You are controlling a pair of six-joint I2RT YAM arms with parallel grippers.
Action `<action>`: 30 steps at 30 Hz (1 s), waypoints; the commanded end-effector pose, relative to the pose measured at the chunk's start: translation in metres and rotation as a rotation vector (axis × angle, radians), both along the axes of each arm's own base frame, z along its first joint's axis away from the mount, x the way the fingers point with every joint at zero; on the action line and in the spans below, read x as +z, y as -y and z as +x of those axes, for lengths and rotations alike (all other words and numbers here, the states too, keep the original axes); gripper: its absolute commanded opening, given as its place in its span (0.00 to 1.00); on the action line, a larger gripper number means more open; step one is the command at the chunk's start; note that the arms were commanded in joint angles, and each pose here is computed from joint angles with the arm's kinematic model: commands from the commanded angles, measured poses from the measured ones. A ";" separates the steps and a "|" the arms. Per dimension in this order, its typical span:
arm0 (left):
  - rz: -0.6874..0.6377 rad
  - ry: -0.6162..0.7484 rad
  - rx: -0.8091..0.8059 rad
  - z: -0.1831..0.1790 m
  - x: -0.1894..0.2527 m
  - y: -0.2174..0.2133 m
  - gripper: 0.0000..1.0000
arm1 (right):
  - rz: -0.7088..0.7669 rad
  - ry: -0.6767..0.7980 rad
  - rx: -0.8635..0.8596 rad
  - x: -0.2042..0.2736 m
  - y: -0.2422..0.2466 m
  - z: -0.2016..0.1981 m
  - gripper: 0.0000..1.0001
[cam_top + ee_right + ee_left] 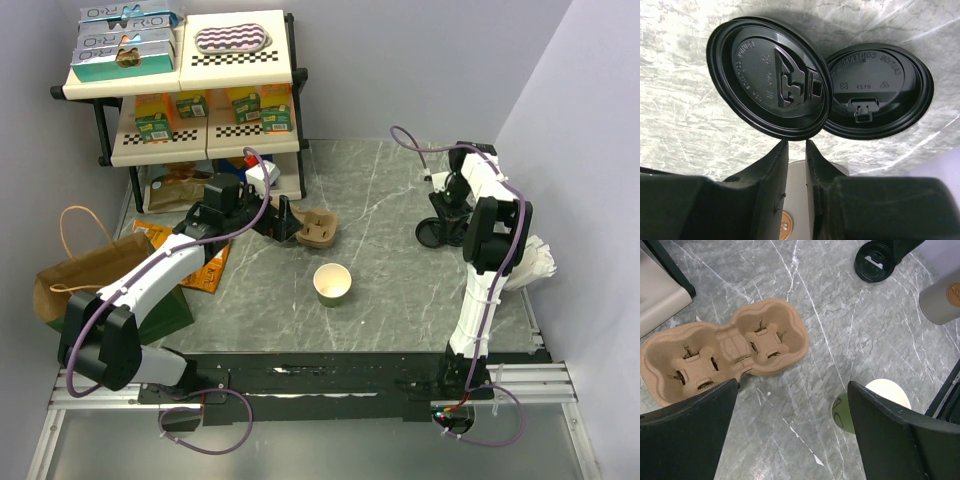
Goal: Pack the takeout coffee
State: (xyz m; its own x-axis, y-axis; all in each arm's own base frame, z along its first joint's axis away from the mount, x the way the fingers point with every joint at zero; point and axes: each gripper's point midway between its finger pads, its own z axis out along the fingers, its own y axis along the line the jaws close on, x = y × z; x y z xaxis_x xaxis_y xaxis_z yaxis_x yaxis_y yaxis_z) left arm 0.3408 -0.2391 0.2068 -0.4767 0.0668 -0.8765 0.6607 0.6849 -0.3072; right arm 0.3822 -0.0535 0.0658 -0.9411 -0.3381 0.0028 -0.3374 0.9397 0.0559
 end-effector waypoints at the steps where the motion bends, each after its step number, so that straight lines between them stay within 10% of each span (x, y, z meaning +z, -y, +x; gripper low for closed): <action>1: -0.026 0.044 0.007 0.005 0.015 0.002 0.97 | -0.004 0.006 -0.002 0.006 -0.004 0.005 0.24; 11: -0.027 0.038 0.008 0.007 0.014 0.003 0.97 | -0.028 0.001 0.017 0.006 -0.004 0.004 0.01; 25: -0.021 0.047 0.006 0.009 0.014 0.003 0.97 | 0.022 0.163 0.080 0.066 -0.030 0.004 0.00; 30: -0.012 0.055 0.005 0.008 0.016 0.002 0.97 | -0.103 0.267 0.475 0.062 -0.060 0.004 0.37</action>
State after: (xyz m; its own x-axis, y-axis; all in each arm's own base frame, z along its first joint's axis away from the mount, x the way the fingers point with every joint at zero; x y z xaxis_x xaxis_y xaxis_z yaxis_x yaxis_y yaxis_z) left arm 0.3419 -0.2389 0.2052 -0.4806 0.0656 -0.8745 0.6560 0.6887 -0.3088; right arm 0.3880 -0.0208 0.1139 -0.8719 -0.4698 -0.1385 -0.4728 0.8811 -0.0124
